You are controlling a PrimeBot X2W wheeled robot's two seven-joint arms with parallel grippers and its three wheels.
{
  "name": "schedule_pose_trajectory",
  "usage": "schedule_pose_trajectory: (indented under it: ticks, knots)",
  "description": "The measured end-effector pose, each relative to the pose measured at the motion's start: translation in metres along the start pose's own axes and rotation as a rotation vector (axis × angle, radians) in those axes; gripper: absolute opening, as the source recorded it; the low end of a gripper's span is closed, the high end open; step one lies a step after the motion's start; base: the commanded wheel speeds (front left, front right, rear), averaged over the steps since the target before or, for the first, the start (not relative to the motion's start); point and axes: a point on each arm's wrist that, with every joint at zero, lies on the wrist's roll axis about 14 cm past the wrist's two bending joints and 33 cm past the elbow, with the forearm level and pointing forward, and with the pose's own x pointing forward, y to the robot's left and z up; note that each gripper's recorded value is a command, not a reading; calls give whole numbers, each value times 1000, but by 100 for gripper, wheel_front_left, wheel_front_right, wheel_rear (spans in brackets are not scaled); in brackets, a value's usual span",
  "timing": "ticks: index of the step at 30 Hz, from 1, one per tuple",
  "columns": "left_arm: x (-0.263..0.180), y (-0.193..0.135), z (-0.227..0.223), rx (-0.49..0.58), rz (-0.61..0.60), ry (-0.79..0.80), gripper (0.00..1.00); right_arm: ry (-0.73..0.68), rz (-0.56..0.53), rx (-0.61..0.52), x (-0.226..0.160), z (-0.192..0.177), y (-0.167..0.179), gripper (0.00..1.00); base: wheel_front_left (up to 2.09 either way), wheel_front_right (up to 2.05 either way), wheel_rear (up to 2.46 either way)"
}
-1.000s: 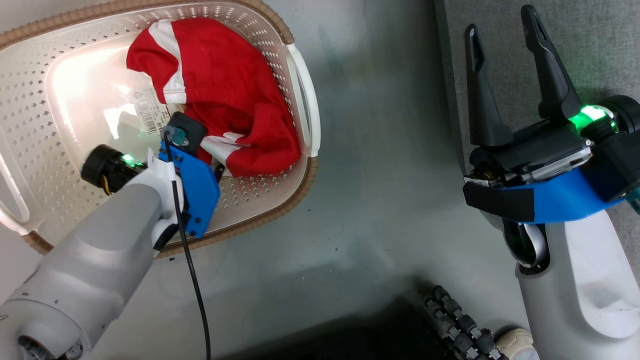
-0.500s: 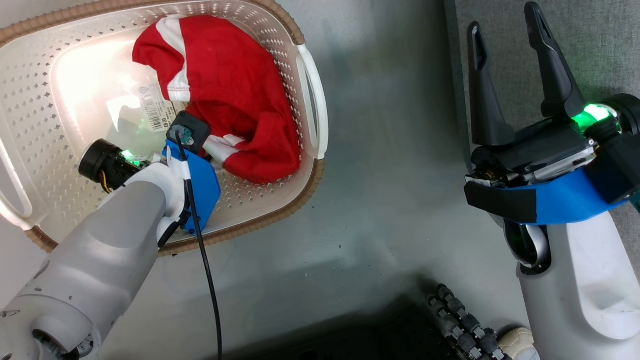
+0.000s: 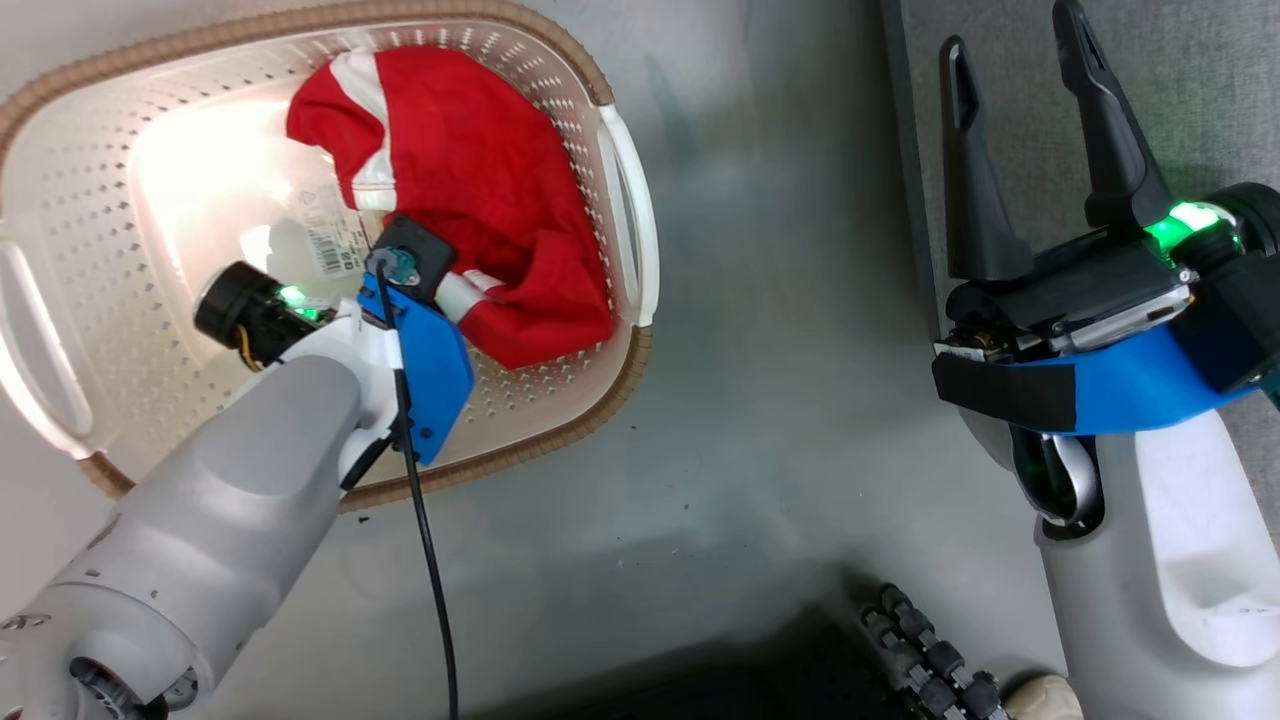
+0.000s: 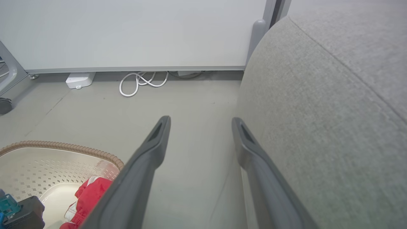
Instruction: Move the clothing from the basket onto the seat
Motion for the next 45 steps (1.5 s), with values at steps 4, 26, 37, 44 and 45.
schedule_pose_trajectory:
  ticks: [4, 26, 37, 44, 45]
  knots:
    - [-10, -7, 21, 17, -11, -68, 0, -18, 3, 7, 1, 9, 2, 100, 0, 0, 0]
    - [-117, -81, 119, 35, -59, -529, 0, -152, 11, 37, -19, 90, 15, 100, 0, 0, 0]
    - [-195, -111, 155, 58, -23, -760, 0, -203, 24, 43, -51, 127, 26, 100, 0, 0, 0]
    - [-262, -126, 189, 108, 30, -942, 0, -246, 43, 50, -74, 150, 36, 100, 0, 0, 0]
    - [-271, -129, 192, 112, 35, -970, 0, -256, 45, 53, -77, 155, 37, 100, 0, 0, 0]
